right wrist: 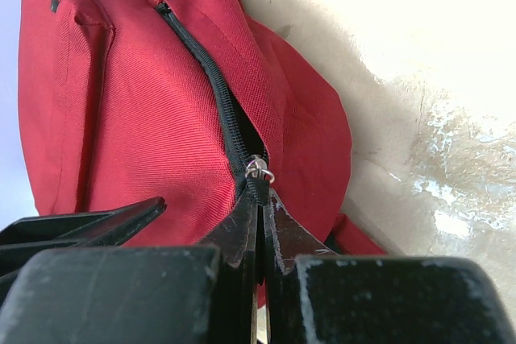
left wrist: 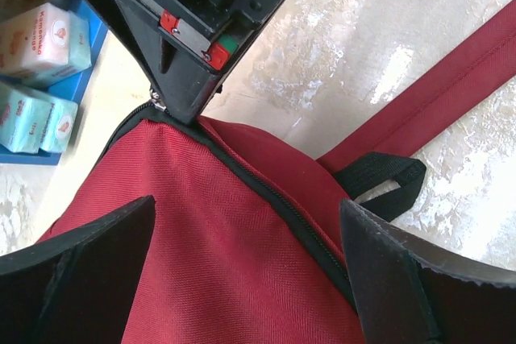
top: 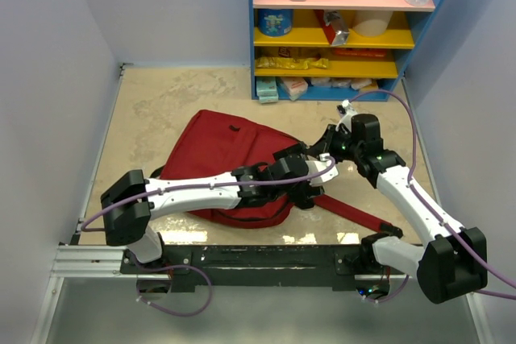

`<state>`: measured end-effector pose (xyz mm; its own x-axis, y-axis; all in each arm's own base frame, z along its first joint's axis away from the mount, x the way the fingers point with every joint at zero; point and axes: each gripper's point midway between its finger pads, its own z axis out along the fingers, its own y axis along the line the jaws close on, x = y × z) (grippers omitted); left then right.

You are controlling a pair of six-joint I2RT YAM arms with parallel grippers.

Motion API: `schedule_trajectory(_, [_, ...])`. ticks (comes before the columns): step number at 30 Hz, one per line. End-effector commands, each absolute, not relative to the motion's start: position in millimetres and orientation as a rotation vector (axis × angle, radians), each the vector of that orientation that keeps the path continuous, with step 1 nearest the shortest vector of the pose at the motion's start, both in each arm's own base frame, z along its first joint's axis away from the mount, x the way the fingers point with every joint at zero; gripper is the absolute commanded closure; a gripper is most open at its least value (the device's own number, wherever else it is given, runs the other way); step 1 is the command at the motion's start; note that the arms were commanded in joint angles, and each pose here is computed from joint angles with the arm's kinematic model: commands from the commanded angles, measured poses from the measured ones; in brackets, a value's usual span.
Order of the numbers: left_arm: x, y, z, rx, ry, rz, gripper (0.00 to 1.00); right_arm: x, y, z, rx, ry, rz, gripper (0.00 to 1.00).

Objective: Pack the student bag
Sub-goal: Zip the student bag at the center of the board.

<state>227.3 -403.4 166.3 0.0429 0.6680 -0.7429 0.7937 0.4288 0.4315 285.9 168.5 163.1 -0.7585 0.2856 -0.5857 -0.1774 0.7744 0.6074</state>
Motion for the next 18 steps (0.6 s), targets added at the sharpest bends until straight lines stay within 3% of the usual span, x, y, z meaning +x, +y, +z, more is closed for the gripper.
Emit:
schedule_trajectory(1, [229, -405, 171, 1.247, 1.668, -0.15, 0.0, 296, 174, 200, 0.032, 2.153, 0.908, 1.0])
schedule_trajectory(13, [206, -402, 122, 1.278, 1.779, -0.224, 0.02, 294, 177, 204, 0.025, 2.134, 0.937, 1.0])
schedule_trajectory(16, [211, -404, 125, 1.264, 1.777, -0.214, 0.32, 291, 176, 203, 0.022, 2.135, 0.937, 1.0])
schedule_trajectory(17, [214, -403, 127, 1.249, 1.78, -0.206, 0.6, 291, 176, 204, 0.021, 2.132, 0.937, 1.0])
schedule_trajectory(18, [218, -402, 128, 1.233, 1.781, -0.194, 0.71, 290, 176, 203, 0.019, 2.135, 0.937, 1.0])
